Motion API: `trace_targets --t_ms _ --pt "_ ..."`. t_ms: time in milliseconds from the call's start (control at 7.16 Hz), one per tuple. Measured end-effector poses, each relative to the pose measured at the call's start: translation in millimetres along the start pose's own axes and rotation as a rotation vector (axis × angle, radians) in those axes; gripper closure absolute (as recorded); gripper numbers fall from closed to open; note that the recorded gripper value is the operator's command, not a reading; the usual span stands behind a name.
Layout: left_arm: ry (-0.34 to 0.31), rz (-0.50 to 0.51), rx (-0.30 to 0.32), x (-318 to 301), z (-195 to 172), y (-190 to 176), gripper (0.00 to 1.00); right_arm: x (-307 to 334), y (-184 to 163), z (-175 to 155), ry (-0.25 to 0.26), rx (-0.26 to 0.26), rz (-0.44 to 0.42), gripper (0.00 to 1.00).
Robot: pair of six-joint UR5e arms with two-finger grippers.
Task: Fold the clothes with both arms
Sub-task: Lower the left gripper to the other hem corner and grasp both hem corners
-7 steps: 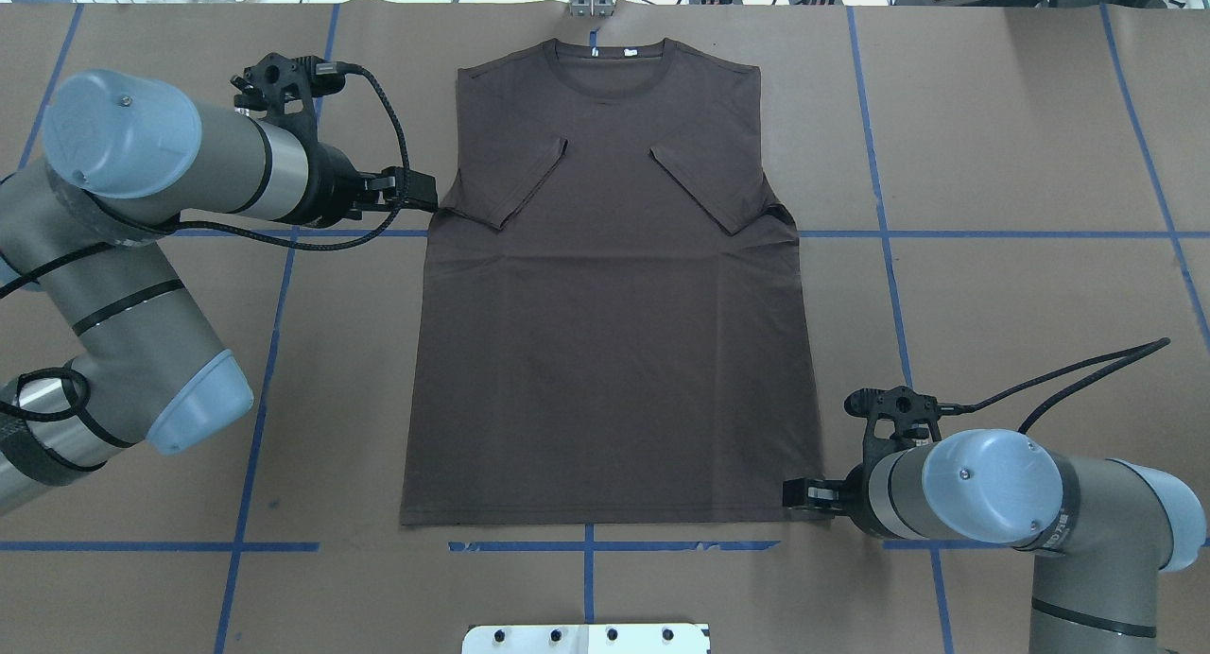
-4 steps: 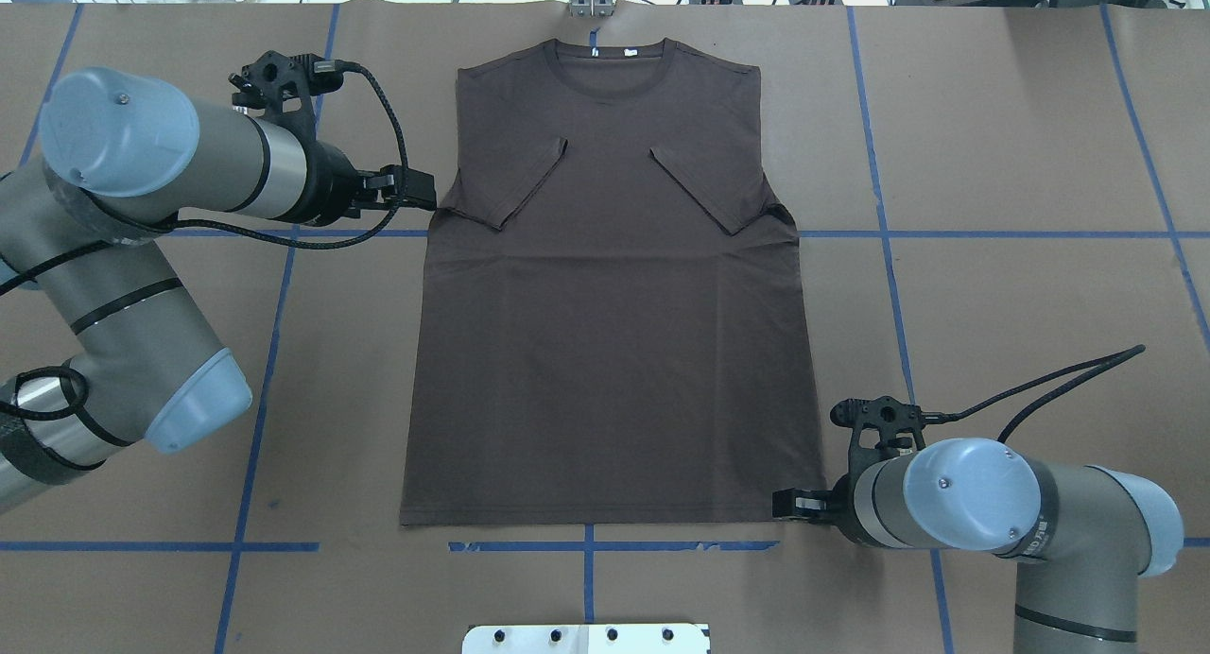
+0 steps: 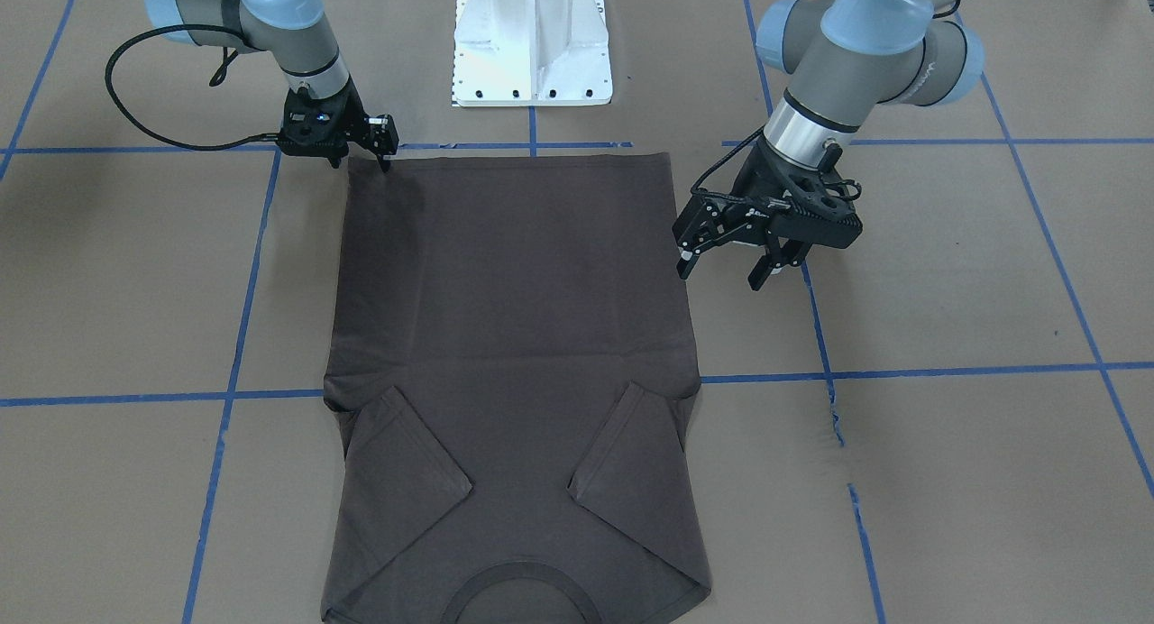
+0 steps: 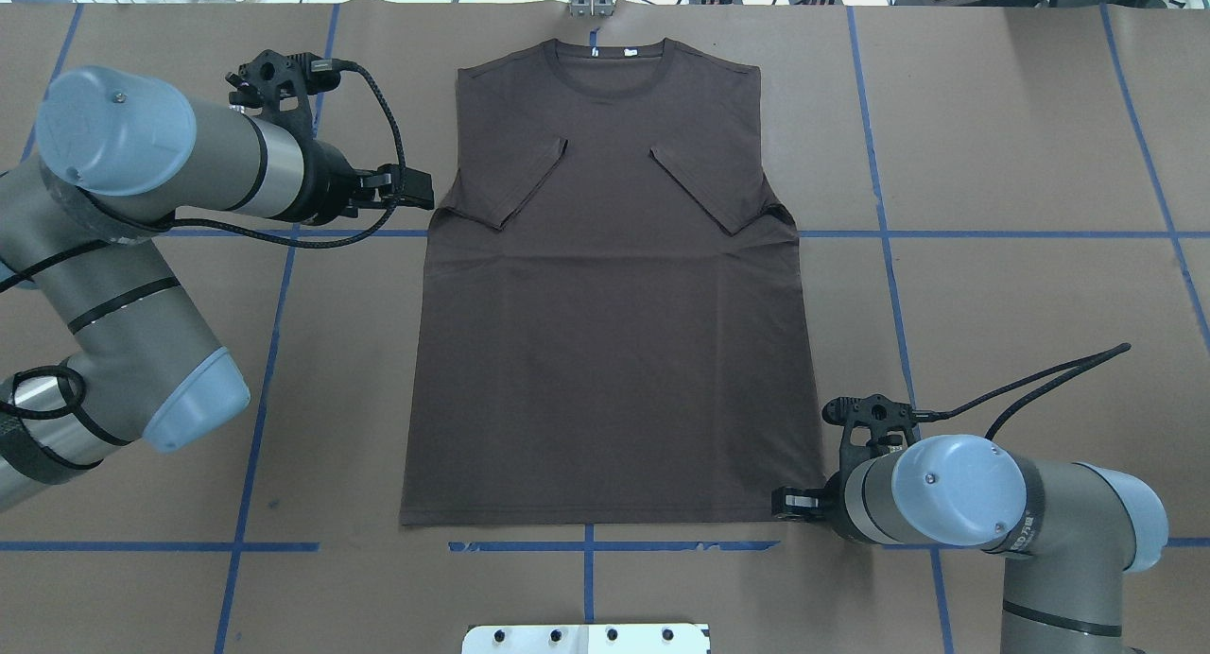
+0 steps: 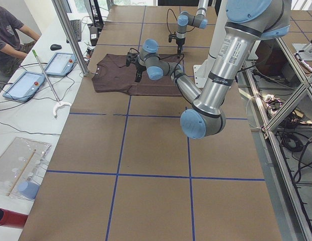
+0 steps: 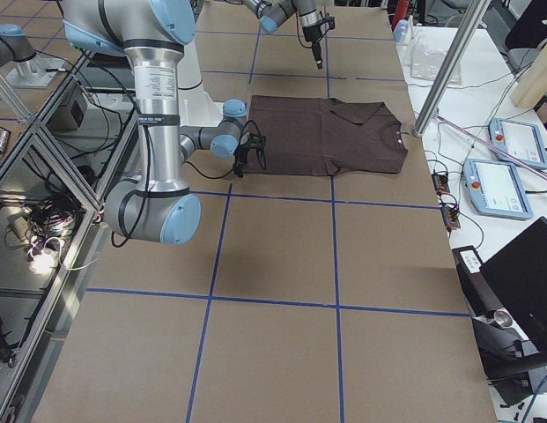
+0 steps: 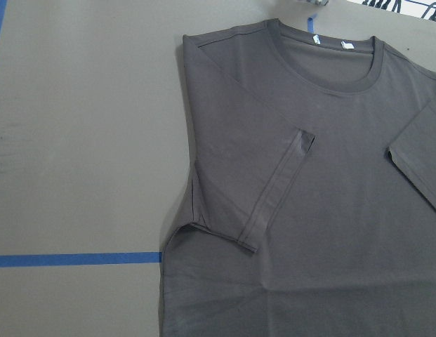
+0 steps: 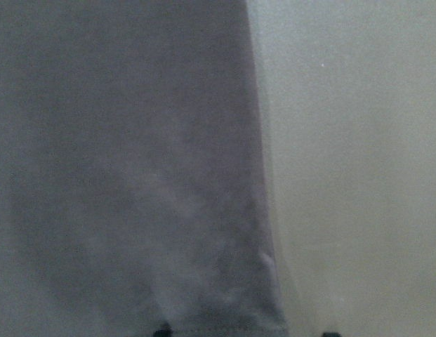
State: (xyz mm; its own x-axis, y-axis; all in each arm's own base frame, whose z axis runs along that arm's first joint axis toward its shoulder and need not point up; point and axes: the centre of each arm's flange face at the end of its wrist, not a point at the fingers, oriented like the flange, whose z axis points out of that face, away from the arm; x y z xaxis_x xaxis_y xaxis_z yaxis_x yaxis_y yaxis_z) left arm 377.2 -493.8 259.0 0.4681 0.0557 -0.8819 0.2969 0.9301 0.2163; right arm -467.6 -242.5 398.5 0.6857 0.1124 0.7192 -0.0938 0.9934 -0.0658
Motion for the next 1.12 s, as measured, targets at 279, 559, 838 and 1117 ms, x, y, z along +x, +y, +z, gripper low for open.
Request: trace_targets --t_ms 279,559,838,1117 --pt "-0.002 -0.001 0.002 -2 -1 -1 0.00 0 -2 -4 -0.008 0.001 0.002 0.86" --pt "-0.003 -0.002 0.004 -2 -1 -2 0.00 -2 -4 -12 -0.020 0.004 0.003 1.00" --pt "-0.004 -0.003 0.004 -3 -1 -2 0.00 -2 -5 -15 -0.025 0.009 0.005 1.00" --pt "-0.013 -0.042 -0.006 -9 2 2 0.00 -4 -7 -28 -0.048 0.020 0.007 1.00"
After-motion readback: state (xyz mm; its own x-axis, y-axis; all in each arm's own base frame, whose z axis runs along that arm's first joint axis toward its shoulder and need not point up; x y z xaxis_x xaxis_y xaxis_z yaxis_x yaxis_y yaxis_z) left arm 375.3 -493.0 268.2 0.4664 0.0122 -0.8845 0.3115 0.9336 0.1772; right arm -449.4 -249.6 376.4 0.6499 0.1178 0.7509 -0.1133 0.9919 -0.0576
